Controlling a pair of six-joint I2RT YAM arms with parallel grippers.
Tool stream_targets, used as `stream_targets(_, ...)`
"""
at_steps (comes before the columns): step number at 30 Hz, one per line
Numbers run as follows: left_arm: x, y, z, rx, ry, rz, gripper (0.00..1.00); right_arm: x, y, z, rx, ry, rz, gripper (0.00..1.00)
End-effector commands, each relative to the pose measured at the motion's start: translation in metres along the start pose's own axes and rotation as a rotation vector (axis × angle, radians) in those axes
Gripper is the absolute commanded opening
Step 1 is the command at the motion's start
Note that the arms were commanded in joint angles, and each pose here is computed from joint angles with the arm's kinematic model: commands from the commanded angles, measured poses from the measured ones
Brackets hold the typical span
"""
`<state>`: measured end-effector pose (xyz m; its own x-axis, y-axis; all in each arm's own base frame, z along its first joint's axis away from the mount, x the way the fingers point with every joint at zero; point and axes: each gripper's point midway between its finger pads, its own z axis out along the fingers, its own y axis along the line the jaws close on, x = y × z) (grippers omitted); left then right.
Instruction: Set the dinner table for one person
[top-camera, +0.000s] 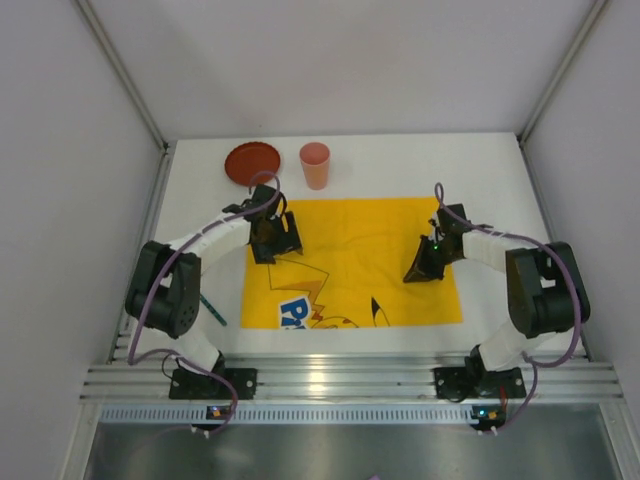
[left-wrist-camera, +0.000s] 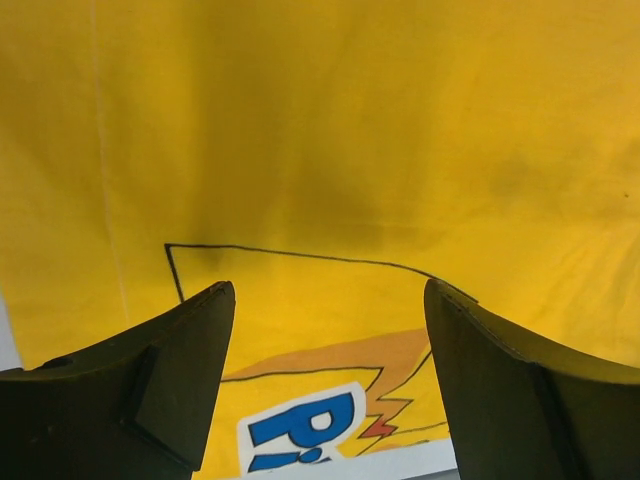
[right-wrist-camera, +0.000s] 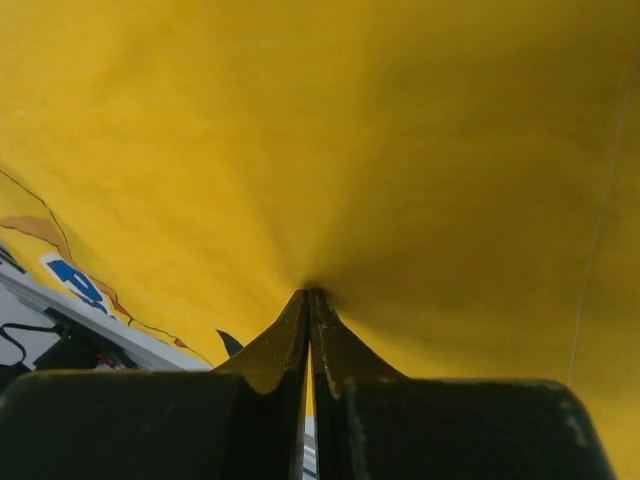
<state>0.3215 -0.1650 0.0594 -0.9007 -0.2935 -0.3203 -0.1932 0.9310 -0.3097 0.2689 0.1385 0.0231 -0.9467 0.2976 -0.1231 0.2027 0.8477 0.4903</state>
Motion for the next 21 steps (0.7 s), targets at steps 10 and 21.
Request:
stream_targets(10, 0.003, 0.001, 0.023, 0.01, 0.022, 0.026, 0.79, -0.002, 0.005, 0.018, -0.068, -0.003, -0.037, 0.0)
stream_targets(21, -0.086, -0.045, -0.072, 0.045, -0.228, 0.031, 0.81, -0.035, 0.075, -0.068, -0.172, -0.077, -0.159, 0.67)
